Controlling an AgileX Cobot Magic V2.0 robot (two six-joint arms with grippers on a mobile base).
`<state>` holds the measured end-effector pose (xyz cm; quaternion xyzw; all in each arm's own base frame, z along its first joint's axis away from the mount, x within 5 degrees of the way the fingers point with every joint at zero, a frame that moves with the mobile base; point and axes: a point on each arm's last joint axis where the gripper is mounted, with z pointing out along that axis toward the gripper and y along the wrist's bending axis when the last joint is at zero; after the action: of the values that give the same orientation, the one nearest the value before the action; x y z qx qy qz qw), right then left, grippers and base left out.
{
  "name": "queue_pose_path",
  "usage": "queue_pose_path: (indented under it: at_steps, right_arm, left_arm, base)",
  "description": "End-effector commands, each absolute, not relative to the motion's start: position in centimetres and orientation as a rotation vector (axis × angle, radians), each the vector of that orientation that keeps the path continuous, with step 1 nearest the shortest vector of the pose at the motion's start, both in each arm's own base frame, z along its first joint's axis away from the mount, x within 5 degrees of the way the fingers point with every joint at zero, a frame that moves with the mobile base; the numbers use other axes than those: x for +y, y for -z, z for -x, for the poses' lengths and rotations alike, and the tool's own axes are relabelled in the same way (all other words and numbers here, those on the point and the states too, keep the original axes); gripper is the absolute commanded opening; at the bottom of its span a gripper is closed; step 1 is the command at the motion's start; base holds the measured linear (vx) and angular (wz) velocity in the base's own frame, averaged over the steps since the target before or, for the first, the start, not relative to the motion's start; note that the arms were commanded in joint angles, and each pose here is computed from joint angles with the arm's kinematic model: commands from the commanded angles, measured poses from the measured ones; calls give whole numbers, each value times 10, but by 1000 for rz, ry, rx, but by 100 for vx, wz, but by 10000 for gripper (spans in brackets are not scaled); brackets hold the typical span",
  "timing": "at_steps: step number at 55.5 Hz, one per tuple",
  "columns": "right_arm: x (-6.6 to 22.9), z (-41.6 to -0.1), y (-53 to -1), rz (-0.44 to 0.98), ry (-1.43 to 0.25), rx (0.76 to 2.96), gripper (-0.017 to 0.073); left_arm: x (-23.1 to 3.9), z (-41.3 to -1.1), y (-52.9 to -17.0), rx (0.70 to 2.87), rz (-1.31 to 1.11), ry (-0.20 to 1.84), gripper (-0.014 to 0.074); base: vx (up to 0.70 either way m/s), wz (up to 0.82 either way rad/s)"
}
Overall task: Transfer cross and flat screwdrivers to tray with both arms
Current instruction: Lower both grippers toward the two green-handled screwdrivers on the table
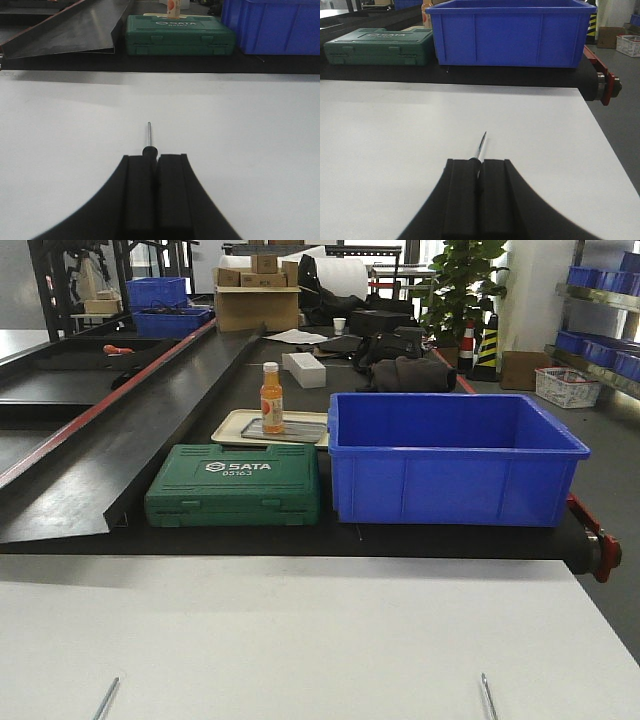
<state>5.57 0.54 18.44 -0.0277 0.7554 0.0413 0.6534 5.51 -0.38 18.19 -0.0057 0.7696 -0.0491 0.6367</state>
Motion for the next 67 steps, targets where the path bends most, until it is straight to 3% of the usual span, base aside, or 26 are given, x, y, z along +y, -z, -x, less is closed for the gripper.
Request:
queue_pose_path:
  at_steps: [1,19,47,55,61,67]
  right_arm:
    - [6,-56,-190,72,-92,1629,-10]
    - [6,-56,-190,72,-92,1630,-10]
    - [6,-56,-191,78,-86,1618,-8]
    - [6,-56,-203,67,-103,1491,-8]
    - [6,-53,-222,64,-112,1330,-8]
    - [6,-54,-246,64,-112,1311,-8]
  left_arm:
    - [-4,-56,-197,1668,17,122,-6]
    - [-4,-56,-198,1655,6,112,-6]
    - [-4,-55,-221,1400,-12,103,-6]
    - [-4,-54,-229,1307,-11,106,-6]
    - [-3,-46,-258,1120,-9,111,-3]
    - [-3,-40,-293,1042,-9,112,-1]
  base:
    - [0,0]
    - [0,0]
    - [0,0]
    - [0,0]
    - [0,0]
    - [0,0]
